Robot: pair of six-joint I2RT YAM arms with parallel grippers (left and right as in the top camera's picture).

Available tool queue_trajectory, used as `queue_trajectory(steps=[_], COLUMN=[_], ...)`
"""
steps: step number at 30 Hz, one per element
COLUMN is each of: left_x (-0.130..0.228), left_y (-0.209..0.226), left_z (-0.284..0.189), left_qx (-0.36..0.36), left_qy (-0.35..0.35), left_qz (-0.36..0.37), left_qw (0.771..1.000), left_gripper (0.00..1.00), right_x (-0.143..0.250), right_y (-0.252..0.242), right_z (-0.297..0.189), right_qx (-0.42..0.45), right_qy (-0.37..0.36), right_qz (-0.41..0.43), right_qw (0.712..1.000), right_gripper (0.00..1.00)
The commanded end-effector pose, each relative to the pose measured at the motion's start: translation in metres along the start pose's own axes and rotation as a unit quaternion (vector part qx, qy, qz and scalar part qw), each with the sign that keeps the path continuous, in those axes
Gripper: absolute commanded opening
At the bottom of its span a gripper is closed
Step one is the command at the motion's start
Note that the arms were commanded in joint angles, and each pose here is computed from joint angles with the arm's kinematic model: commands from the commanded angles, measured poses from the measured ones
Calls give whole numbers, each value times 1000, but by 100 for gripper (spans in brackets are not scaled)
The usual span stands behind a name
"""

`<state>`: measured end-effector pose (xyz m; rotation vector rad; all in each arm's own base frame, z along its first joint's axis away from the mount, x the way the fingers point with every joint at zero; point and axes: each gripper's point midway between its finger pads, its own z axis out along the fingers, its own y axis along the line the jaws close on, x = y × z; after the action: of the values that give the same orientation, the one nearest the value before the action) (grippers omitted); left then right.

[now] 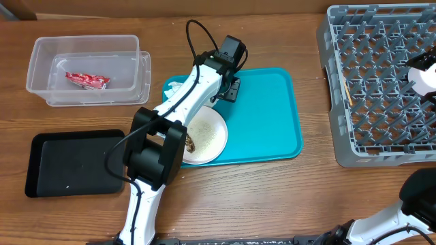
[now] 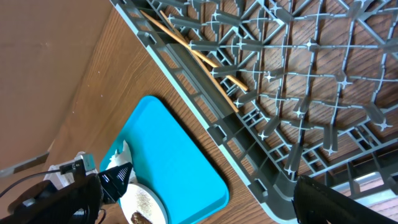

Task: Sort waste into correct bins and load items into the dishwasher
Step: 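Carry the red wrapper into the clear plastic bin and release it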

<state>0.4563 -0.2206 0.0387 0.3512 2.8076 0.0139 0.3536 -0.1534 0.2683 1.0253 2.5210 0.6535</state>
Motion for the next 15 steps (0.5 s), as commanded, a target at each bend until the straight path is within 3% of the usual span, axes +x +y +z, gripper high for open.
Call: queue_trajectory(steps=[1,4,9,15], left_x=[13,14,13,12], left_y=[10,9,9,8], left_z=[12,13,13,17], left_qx=[-29,-28,-28,-25], left_qy=[16,16,14,9], left_qz=[16,16,16,26], left_qw=[999,999,999,999], left_gripper=[61,60,49,48], right_x=[-1,-1,-1,-1], right_y=[4,4,4,4], right_z=[-3,-3,-3,-3], right_qx=[-3,-4,-4,-4], right_qy=[-6,-6,-6,-6], right_qz=[-4,-4,-4,-4], right_qw=[1000,1000,1000,1000], right_gripper=[100,100,100,100])
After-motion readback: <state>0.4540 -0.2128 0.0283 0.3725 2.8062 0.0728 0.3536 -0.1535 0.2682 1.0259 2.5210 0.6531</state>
